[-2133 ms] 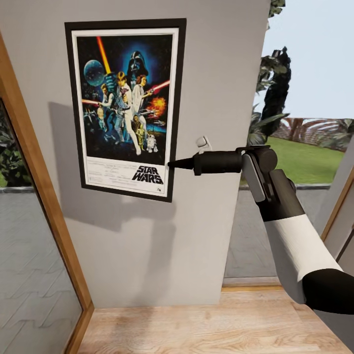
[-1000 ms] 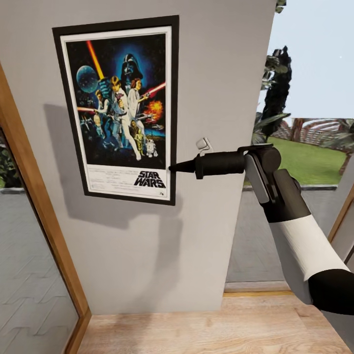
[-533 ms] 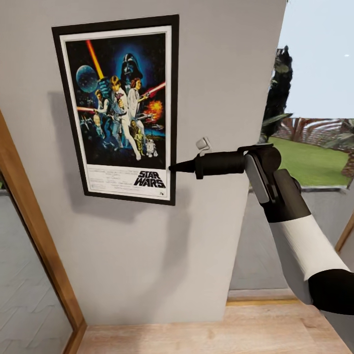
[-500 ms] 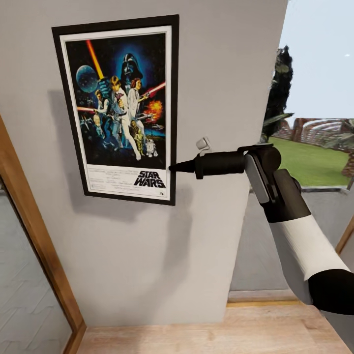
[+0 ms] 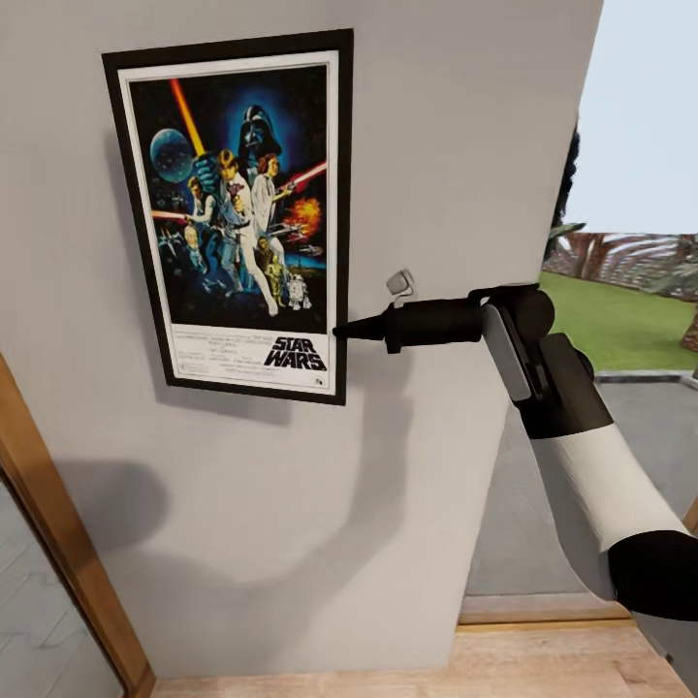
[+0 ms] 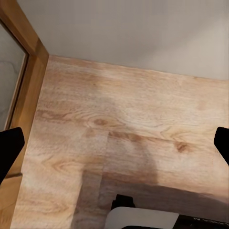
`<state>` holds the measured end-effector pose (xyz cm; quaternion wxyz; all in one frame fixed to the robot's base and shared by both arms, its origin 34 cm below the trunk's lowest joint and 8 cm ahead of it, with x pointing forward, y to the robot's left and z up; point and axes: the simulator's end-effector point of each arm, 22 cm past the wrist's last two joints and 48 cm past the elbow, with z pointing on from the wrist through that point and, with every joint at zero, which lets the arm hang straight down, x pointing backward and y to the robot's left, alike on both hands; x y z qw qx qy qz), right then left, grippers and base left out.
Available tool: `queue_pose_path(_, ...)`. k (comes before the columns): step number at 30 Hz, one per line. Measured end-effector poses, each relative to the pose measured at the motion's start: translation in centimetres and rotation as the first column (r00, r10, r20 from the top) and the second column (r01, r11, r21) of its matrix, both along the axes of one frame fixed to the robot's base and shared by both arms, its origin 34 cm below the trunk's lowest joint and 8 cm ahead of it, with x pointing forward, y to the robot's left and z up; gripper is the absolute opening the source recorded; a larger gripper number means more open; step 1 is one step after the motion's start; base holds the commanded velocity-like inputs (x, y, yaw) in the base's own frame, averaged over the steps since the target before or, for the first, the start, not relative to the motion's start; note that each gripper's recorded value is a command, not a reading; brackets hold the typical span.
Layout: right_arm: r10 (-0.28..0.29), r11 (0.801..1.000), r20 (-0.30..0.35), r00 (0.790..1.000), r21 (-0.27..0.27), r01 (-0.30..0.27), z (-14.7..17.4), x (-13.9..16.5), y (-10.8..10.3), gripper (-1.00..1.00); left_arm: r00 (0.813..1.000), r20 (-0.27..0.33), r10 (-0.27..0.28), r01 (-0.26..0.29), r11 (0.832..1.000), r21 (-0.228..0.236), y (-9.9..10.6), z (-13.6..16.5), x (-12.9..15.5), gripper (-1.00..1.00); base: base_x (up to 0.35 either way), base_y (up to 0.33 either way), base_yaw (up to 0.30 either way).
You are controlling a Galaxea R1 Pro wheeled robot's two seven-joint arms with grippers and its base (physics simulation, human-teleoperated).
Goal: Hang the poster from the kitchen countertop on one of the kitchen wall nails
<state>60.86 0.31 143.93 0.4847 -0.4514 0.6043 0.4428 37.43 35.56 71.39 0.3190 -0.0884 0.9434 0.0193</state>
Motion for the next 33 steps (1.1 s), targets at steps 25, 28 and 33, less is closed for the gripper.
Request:
queue_pose_path(25,0.0,1.0,0.0,1.0,0.001,0.0,0.01,0.01,-0.01,-1.0,1.0,-0.001,0.0,0.0,1.0,0.0,0.0,-0.02,-0.02,1.0,0.086,0.0,0.0)
queue_pose_path(28,0.0,1.0,0.0,1.0,0.001,0.0,0.01,0.02,-0.01,-1.0,1.0,-0.001,0.0,0.0,1.0,0.0,0.0,-0.02,-0.01,1.0,0.017,0.0,0.0)
queue_pose_path(33,0.0,1.0,0.0,1.0,0.001,0.0,0.02,0.02,-0.02,-1.0,1.0,0.0,0.0,0.0,1.0,0.0,-0.01,-0.01,0.0,1.0,0.006,0.0,0.0)
